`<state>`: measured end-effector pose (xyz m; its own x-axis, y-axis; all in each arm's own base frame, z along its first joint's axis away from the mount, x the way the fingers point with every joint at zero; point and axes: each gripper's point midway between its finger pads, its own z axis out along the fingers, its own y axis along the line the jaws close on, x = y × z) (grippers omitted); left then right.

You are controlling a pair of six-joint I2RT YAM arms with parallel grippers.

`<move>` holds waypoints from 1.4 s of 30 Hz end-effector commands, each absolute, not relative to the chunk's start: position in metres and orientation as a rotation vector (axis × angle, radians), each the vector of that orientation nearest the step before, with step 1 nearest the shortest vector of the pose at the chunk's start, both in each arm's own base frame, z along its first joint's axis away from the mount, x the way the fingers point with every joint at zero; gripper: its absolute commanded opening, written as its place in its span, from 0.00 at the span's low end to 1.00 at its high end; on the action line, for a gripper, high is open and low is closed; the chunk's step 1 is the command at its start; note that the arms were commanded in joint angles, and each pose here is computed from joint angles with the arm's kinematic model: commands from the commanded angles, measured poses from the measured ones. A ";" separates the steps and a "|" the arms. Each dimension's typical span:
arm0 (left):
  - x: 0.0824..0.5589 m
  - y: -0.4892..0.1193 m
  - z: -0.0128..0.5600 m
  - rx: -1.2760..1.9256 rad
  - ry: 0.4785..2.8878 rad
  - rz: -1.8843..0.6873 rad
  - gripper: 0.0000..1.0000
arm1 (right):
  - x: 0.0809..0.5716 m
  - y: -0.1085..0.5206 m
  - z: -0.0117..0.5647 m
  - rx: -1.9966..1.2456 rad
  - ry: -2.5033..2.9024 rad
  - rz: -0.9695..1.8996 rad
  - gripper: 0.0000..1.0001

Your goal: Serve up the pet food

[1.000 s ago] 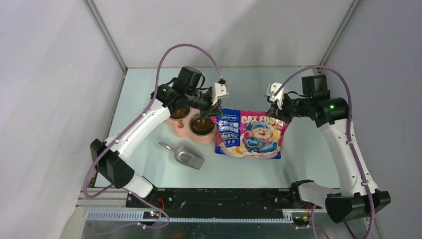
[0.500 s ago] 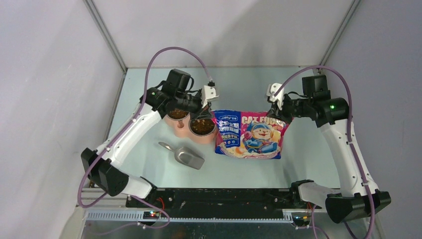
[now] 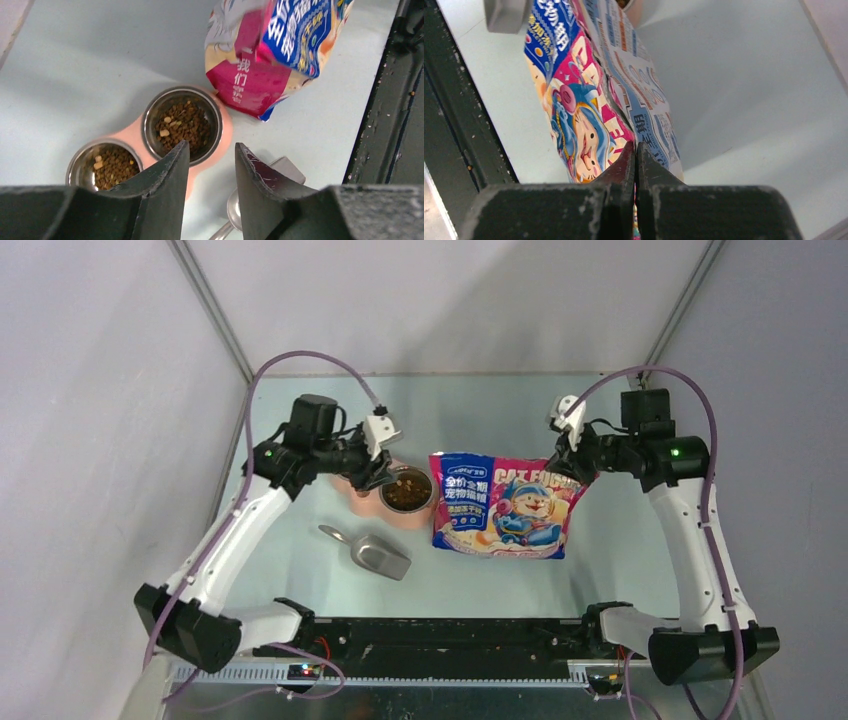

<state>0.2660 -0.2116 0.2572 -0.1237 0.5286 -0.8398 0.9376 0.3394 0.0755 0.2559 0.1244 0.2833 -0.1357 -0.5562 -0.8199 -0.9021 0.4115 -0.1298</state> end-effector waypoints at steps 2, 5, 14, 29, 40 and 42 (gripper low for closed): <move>0.256 -0.186 0.257 1.256 1.763 -0.579 0.45 | 0.319 0.073 0.320 -0.986 1.783 0.280 0.00; 0.243 -0.180 0.254 1.246 1.759 -0.602 0.45 | 0.336 0.049 0.333 -0.908 1.789 0.231 0.00; 0.232 -0.177 0.237 1.202 1.791 -0.667 0.45 | 0.357 -0.015 0.359 -0.763 1.782 0.066 0.00; 0.286 -0.087 0.260 0.493 1.957 -0.383 0.76 | 0.300 -0.005 0.357 -0.551 1.848 0.229 0.89; 0.273 -0.036 0.362 0.356 1.913 -0.083 1.00 | 0.267 -0.040 0.366 0.016 2.063 0.083 1.00; 0.271 -0.032 0.374 0.328 1.884 -0.063 1.00 | 0.263 -0.040 0.384 0.032 2.004 0.065 1.00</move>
<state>0.2812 -0.0515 0.3693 -0.2578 0.2040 -0.9444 0.3526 0.9299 0.1046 0.2724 -0.0229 0.3636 -0.4346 -0.0683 -0.8980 -0.1924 0.9811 0.0185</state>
